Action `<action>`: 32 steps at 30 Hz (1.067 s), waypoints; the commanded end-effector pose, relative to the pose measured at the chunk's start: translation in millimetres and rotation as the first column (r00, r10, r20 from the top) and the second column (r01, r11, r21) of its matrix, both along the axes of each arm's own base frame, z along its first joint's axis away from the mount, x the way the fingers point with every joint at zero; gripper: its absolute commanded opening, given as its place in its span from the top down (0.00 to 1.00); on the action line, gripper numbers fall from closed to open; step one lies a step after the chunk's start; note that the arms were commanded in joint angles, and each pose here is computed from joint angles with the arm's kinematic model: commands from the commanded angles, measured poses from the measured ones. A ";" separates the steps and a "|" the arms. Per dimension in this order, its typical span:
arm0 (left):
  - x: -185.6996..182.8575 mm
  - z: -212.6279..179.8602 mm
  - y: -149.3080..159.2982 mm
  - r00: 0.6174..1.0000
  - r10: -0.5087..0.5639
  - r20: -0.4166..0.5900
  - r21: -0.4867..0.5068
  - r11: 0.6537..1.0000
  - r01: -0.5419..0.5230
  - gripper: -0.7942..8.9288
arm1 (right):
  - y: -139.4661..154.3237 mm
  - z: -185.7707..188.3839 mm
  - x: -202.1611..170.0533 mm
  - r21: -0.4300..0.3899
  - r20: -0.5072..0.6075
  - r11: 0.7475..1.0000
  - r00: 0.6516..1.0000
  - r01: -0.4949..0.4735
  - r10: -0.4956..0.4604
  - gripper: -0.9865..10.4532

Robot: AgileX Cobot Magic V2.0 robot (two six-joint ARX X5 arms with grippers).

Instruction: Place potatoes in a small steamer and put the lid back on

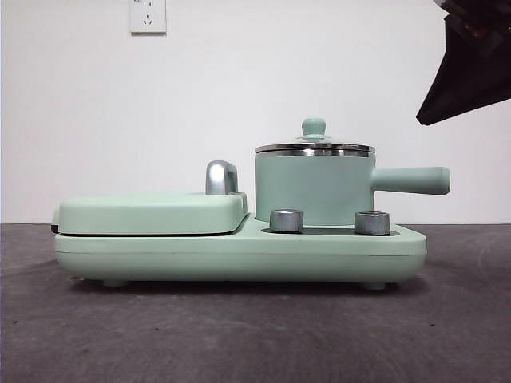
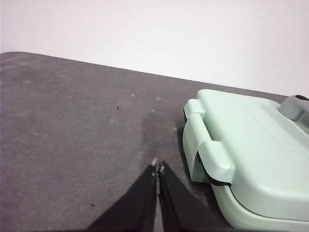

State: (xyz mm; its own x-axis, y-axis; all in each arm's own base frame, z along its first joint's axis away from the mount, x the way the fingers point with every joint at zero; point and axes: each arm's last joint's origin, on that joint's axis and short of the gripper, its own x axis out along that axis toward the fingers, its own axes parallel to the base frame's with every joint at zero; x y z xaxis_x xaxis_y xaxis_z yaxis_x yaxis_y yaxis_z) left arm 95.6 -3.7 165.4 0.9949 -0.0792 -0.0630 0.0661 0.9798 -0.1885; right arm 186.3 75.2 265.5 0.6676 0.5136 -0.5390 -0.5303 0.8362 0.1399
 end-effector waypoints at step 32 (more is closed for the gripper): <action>1.2 -5.7 0.0 1.000 -0.002 -0.010 -0.016 1.000 0.002 0.91 | -70.2 -103.1 -87.1 0.148 0.495 0.877 0.733 0.457 -0.466 0.89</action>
State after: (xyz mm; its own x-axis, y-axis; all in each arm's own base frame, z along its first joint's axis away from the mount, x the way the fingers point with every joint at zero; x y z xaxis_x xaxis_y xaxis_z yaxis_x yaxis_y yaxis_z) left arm 95.6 -3.7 165.4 0.9948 -0.0792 -0.0634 0.0650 0.9773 -0.2016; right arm 99.0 4.9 165.3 0.9957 0.0762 -0.0528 -0.0787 0.9957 -0.0485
